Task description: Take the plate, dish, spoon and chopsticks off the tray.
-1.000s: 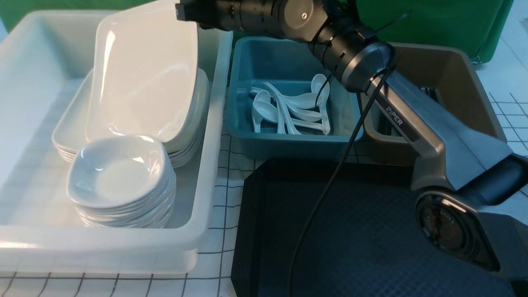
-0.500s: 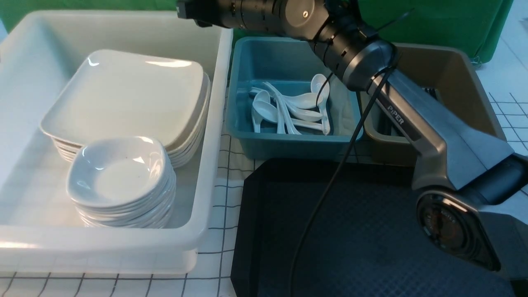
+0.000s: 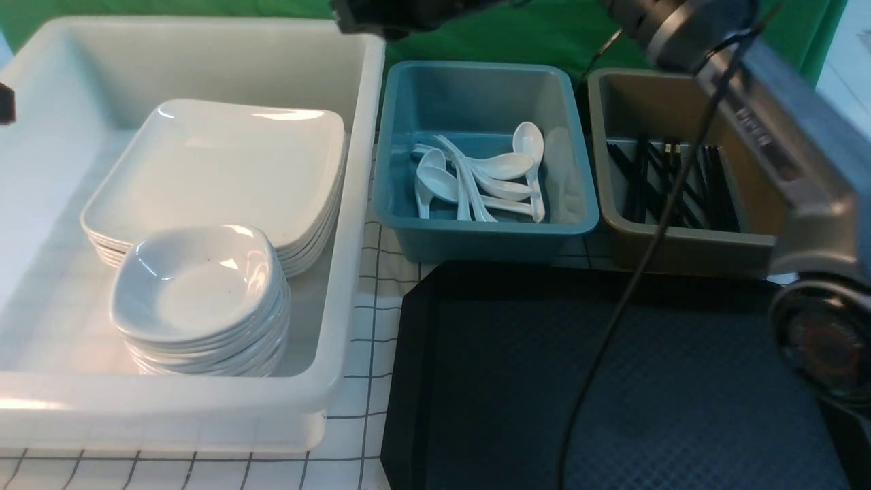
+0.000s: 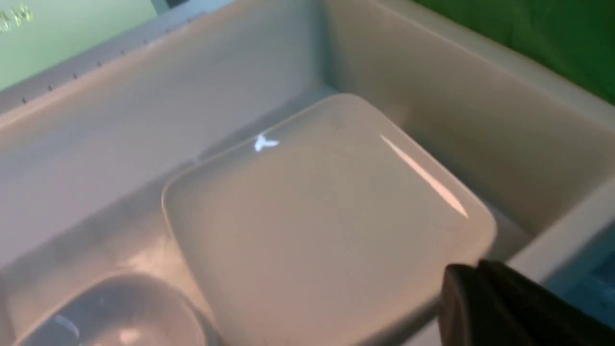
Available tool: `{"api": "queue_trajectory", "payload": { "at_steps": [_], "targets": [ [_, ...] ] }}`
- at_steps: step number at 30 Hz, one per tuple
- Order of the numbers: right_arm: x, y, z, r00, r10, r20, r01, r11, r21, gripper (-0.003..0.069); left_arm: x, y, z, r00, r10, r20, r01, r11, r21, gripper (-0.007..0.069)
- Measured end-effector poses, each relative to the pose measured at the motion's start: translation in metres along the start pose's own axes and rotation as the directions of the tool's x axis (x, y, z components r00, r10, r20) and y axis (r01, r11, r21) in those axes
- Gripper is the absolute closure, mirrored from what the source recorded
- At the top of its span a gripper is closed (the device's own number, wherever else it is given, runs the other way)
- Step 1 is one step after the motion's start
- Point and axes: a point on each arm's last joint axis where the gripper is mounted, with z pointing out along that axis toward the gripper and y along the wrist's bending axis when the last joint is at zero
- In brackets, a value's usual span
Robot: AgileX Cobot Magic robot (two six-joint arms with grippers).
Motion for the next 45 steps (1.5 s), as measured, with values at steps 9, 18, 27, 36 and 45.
{"api": "queue_trajectory", "payload": {
  "at_steps": [9, 18, 27, 36, 45],
  "targets": [
    [-0.042, -0.021, -0.176, 0.996, 0.028, 0.081, -0.053, 0.946, 0.32, 0.0653, 0.009, -0.083, 0.037, 0.961, 0.264, -0.086, -0.24, 0.946, 0.216, 0.0628],
    [-0.006, 0.016, -0.338, 0.987, 0.095, 0.133, -0.153, 0.824, 0.546, 0.0654, 0.025, -0.147, 0.016, 0.906, 0.423, -0.006, -0.398, 0.856, 0.329, 0.0628],
    [0.105, 0.086, -0.391, 0.96, 0.032, 0.278, -0.206, 0.755, 0.622, 0.0654, 0.035, -0.161, -0.036, 0.883, 0.445, 0.152, -0.469, 0.808, 0.357, 0.0628],
    [0.239, 0.134, -0.384, 0.718, -0.167, 0.675, -0.346, 0.756, 0.555, 0.0654, 0.096, -0.133, -0.071, 0.873, 0.388, 0.296, -0.472, 0.825, 0.312, 0.0628],
    [0.289, 0.143, -0.37, 0.605, -0.265, 0.751, -0.344, 0.763, 0.547, 0.0601, 0.174, -0.098, -0.068, 0.884, 0.22, 0.411, -0.36, 0.883, 0.302, 0.0628]
  ]
}}
